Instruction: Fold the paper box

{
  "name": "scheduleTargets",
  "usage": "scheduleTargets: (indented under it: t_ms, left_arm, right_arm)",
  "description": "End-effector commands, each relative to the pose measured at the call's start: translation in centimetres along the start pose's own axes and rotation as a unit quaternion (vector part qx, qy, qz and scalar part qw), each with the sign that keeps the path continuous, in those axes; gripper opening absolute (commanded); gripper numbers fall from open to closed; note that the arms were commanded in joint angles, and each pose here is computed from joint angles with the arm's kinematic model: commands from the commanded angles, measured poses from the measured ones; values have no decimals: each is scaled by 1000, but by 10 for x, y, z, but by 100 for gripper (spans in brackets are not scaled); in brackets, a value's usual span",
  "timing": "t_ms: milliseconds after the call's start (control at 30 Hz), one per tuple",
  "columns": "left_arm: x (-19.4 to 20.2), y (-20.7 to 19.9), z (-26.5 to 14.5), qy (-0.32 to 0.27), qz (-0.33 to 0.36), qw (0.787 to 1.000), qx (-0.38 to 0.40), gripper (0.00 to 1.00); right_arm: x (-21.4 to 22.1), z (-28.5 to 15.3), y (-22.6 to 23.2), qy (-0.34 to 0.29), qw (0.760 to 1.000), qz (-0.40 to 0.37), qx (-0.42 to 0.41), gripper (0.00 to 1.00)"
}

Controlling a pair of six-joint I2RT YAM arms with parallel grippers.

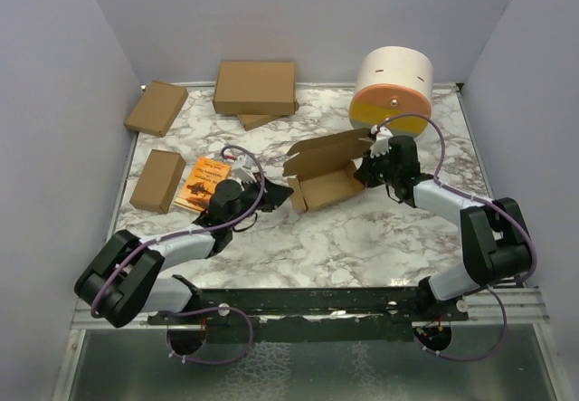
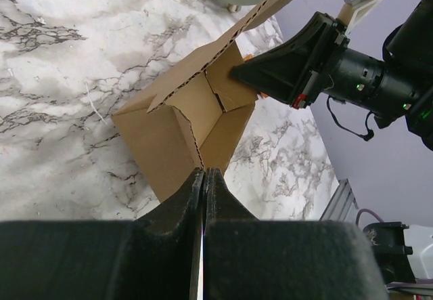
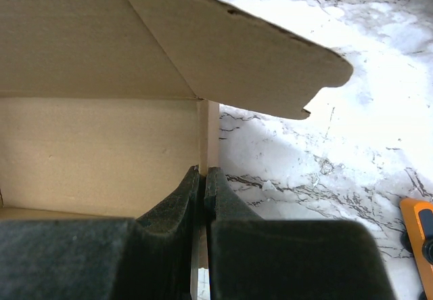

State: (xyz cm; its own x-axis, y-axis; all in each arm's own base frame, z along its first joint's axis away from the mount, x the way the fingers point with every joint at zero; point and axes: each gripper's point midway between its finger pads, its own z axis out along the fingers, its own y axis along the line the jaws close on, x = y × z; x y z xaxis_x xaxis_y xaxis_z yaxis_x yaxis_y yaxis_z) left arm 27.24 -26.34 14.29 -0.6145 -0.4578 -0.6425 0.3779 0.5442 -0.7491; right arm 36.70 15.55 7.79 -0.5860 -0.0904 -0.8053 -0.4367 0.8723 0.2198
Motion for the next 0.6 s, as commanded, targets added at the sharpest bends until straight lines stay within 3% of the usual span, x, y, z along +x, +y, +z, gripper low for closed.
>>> scheduleTargets:
  t_ms: [0, 100, 233, 567]
  left_arm:
    - [-1, -15, 8, 5, 12, 999, 38, 0]
    - [4, -12, 8, 10, 11, 999, 37, 2]
    - [9, -5, 9, 16, 11, 999, 28, 17]
    - [18, 2, 6, 22, -1, 999, 41, 44]
  right_arm:
    - [4, 5, 10, 4, 1000, 8, -27, 1]
    - [6, 6, 9, 7, 1000, 9, -26, 1]
    - [7, 6, 9, 8, 1000, 9, -26, 1]
    - [7, 6, 8, 9, 1000, 9, -25, 1]
